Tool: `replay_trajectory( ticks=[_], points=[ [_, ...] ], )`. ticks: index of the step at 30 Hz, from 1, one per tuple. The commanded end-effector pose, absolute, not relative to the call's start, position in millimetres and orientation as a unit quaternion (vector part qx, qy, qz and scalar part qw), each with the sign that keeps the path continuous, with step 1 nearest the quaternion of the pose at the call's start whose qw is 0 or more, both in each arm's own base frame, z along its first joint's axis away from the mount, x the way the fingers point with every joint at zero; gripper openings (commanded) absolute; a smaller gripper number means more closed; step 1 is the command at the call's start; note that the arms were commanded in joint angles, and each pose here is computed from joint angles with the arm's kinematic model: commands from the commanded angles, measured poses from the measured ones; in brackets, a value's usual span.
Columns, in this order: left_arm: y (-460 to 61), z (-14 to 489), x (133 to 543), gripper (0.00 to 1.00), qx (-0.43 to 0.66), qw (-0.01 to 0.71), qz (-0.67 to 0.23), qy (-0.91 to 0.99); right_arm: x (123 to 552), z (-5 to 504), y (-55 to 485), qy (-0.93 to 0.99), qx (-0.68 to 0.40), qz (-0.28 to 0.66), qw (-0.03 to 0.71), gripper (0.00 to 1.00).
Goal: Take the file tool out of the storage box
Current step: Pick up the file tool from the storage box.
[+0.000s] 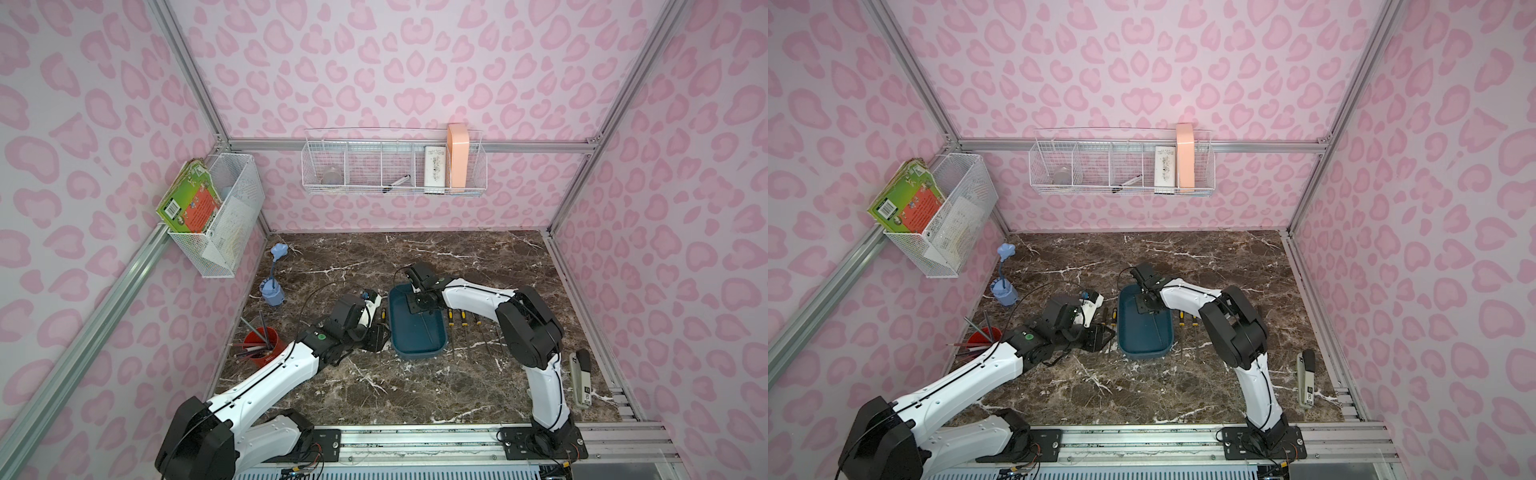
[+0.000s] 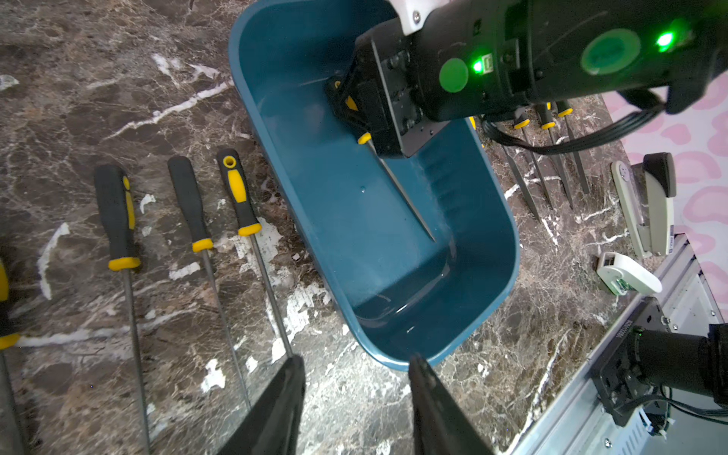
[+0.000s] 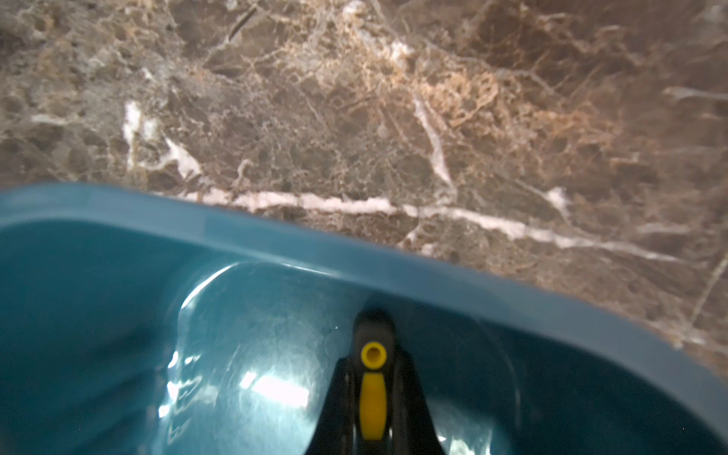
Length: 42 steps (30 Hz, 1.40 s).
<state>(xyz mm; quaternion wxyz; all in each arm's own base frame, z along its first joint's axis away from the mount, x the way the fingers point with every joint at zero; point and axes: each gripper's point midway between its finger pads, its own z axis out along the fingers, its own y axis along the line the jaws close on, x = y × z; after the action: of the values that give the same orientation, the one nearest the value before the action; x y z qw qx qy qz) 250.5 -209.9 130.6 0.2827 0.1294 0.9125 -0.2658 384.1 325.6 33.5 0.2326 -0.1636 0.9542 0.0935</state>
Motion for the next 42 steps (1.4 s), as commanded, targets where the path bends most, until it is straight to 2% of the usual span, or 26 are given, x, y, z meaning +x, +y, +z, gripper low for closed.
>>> replay_trajectory(
  ticks=[1,3,5,7,10,12,13,14,15,19,25,31,35,38,42],
  points=[
    [-215,141,254,0.49,0.132,0.302,-0.282,0.901,386,55,332,0.946,-0.169,0.114,0.252,0.00],
    [-220,147,255,0.51,0.135,0.305,-0.296,0.895,392,72,336,0.937,-0.169,0.128,0.276,0.00],
    [-229,153,253,0.59,0.150,0.303,-0.317,0.886,398,93,339,0.925,-0.169,0.151,0.304,0.00],
    [-237,157,250,0.60,0.163,0.297,-0.338,0.878,402,111,340,0.915,-0.165,0.174,0.326,0.00],
    [-245,163,249,0.67,0.166,0.301,-0.367,0.864,405,142,344,0.892,-0.164,0.221,0.357,0.00],
    [-253,174,248,0.75,0.177,0.314,-0.394,0.845,402,165,348,0.874,-0.173,0.255,0.377,0.00],
    [-258,181,246,0.81,0.184,0.321,-0.414,0.832,398,173,349,0.863,-0.176,0.275,0.386,0.00],
    [-262,190,246,0.95,0.190,0.331,-0.432,0.817,394,186,350,0.849,-0.184,0.297,0.396,0.00],
    [-265,197,244,0.98,0.194,0.337,-0.445,0.807,392,198,351,0.836,-0.186,0.317,0.407,0.00],
    [-272,213,244,0.98,0.192,0.356,-0.474,0.782,382,240,348,0.795,-0.191,0.365,0.447,0.00],
    [-284,215,248,0.89,0.176,0.371,-0.509,0.756,357,274,343,0.743,-0.180,0.451,0.460,0.00],
    [-312,203,252,0.89,0.206,0.353,-0.493,0.768,346,276,347,0.733,-0.176,0.464,0.466,0.00],
    [-323,194,254,0.86,0.210,0.335,-0.494,0.774,344,274,347,0.733,-0.174,0.463,0.468,0.00],
    [-324,191,257,0.78,0.206,0.336,-0.490,0.777,345,274,343,0.735,-0.168,0.457,0.473,0.00],
    [-323,187,259,0.77,0.201,0.336,-0.485,0.782,343,274,341,0.734,-0.167,0.456,0.474,0.00]
  ],
)
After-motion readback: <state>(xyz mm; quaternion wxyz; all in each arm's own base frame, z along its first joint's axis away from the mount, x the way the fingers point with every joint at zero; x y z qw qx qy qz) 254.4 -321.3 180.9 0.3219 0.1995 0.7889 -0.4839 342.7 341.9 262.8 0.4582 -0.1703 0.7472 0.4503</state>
